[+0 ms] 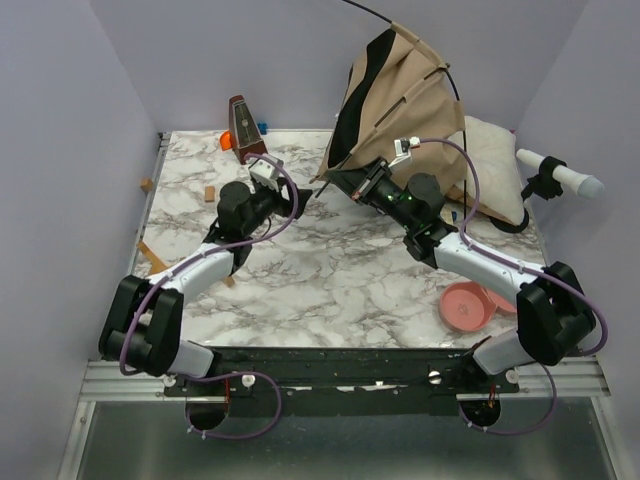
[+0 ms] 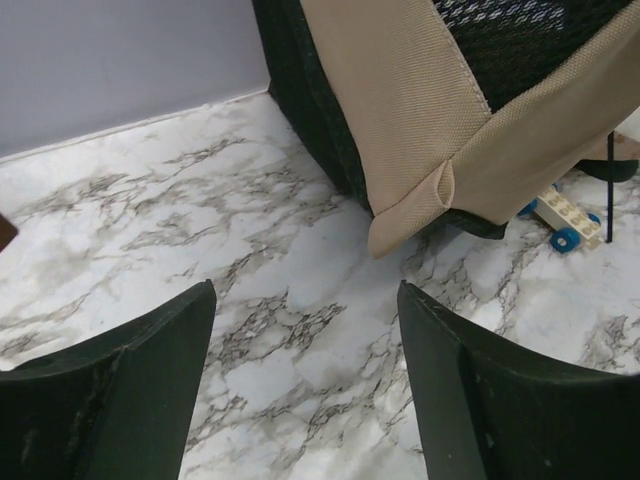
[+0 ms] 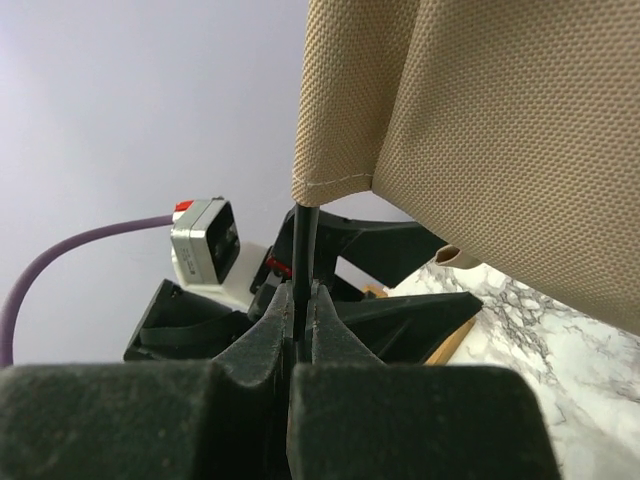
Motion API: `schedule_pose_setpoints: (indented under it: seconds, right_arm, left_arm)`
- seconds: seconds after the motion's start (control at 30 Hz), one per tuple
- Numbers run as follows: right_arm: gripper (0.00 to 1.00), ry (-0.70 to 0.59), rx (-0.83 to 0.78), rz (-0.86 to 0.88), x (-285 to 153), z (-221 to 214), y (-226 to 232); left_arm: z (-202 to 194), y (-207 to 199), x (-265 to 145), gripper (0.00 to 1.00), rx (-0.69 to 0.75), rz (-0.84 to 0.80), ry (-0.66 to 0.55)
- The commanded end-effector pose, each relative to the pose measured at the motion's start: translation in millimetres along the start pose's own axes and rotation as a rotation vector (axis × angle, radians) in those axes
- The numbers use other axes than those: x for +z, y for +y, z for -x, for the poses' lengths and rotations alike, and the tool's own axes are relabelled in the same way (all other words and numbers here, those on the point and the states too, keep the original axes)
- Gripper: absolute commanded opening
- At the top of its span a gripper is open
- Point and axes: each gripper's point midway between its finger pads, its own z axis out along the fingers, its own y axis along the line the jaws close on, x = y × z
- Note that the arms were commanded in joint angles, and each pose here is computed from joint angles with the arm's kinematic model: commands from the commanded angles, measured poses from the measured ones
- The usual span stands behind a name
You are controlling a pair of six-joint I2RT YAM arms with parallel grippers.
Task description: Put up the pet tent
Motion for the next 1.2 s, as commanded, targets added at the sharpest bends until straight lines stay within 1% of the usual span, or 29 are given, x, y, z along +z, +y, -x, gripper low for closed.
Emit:
schedule_pose_setpoints:
  seconds: [0.0,0.07,0.17,0.23,0.33,0.53,0.6,0.67,0.77,0.8,0.87,0.9,1.0,1.17]
  right_arm:
    - [0.0,-0.056,-0.033,-0.048,-4.8,18.1,-10.3]
    - [0.0,-0.062,-0.036,-0.053,-4.9,19.6,-10.7]
    - [0.0,-0.062,-0.037,-0.054,-4.6,19.7,-11.2]
    - [0.0,-0.058,-0.035,-0.052,-3.8,19.0,-11.4]
    - [0.0,-0.053,-0.031,-0.054,-2.7,17.5,-13.0]
    - [0.0,-0.048,-0.029,-0.052,-0.5,16.6,-13.9]
    - [0.0,-0.045,-0.027,-0.05,0.0,15.7,-13.9]
    - [0.0,-0.043,-0.026,-0.051,0.2,15.1,-14.4]
    - [0.0,-0.047,-0.027,-0.057,0.2,15.2,-16.4]
    - [0.0,-0.046,-0.027,-0.056,0.5,14.8,-16.6]
    - [0.0,-0.05,-0.03,-0.056,0.9,15.4,-17.5]
    - [0.0,-0.053,-0.031,-0.055,0.9,15.5,-18.0]
    - [0.0,-0.074,-0.053,-0.055,1.6,17.7,-21.4]
    - [0.0,-0.123,-0.127,-0.089,5.1,25.7,-33.6]
  left_arm:
    - [19.0,-22.5,15.8,0.78,0.022,-0.144,-0.066]
    - [17.9,-26.4,19.3,0.75,0.018,-0.166,-0.062]
    - [16.2,-29.6,22.0,0.73,0.017,-0.186,-0.061]
    - [15.9,-31.7,23.0,0.69,0.015,-0.195,-0.064]
    - [15.5,-33.6,25.6,0.68,0.017,-0.202,-0.061]
    - [13.6,-37.5,32.0,0.58,0.023,-0.21,-0.048]
    - [13.3,-38.0,34.5,0.52,0.026,-0.209,-0.042]
    - [12.7,-38.8,36.4,0.45,0.031,-0.209,-0.039]
    - [12.5,-41.1,37.5,0.26,0.037,-0.214,-0.035]
    - [11.1,-41.5,38.0,0.18,0.038,-0.213,-0.033]
    - [9.0,-42.8,38.0,0.05,0.045,-0.213,-0.03]
    - [8.2,-43.6,37.6,0.01,0.05,-0.213,-0.029]
    - [3.9,-50.7,33.0,0.0,0.067,-0.225,-0.026]
    - [-0.8,-68.6,14.9,0.0,0.089,-0.207,-0.069]
